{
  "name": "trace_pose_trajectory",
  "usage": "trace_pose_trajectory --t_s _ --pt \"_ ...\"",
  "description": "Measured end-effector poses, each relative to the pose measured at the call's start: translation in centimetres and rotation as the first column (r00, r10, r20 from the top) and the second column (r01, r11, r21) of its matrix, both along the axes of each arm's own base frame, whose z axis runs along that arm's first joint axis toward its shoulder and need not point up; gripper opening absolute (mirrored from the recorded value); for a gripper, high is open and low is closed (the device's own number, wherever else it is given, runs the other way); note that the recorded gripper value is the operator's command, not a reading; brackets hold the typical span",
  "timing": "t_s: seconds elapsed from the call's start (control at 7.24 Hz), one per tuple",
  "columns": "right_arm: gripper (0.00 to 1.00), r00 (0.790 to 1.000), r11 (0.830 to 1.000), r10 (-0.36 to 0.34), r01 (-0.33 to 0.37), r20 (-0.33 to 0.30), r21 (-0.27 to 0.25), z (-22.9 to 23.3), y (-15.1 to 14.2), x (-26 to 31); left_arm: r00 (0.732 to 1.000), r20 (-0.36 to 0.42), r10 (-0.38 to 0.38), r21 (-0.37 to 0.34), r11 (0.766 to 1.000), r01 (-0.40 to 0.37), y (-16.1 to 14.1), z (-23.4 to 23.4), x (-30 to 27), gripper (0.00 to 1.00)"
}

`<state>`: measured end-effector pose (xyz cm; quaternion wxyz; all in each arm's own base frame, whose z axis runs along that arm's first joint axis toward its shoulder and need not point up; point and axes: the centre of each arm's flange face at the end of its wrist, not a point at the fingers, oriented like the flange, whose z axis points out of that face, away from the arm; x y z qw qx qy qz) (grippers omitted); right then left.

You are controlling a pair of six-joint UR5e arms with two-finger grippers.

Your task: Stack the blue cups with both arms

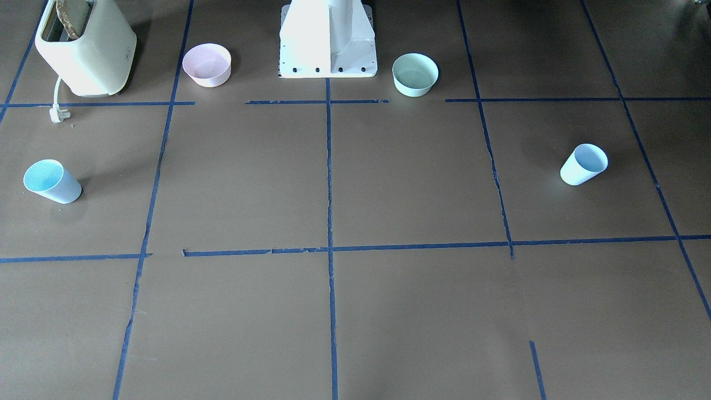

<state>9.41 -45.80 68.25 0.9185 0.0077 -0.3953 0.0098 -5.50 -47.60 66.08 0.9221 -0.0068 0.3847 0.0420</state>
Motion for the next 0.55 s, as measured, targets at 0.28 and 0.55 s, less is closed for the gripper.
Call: trace_pose_trajectory --t_s 0.28,0.55 --pt "1.00 1.000 1.000 0.001 -0.001 0.001 0.001 -0.07 -0.10 0.00 1.000 -0.001 0.000 0.000 1.000 0.000 0.00 0.00 0.01 1.00" --pt "1.00 1.000 1.000 0.000 0.000 0.000 0.002 -0.13 -0.19 0.01 1.000 -0.001 -0.001 0.002 1.000 0.001 -0.06 -0.15 0.01 1.00"
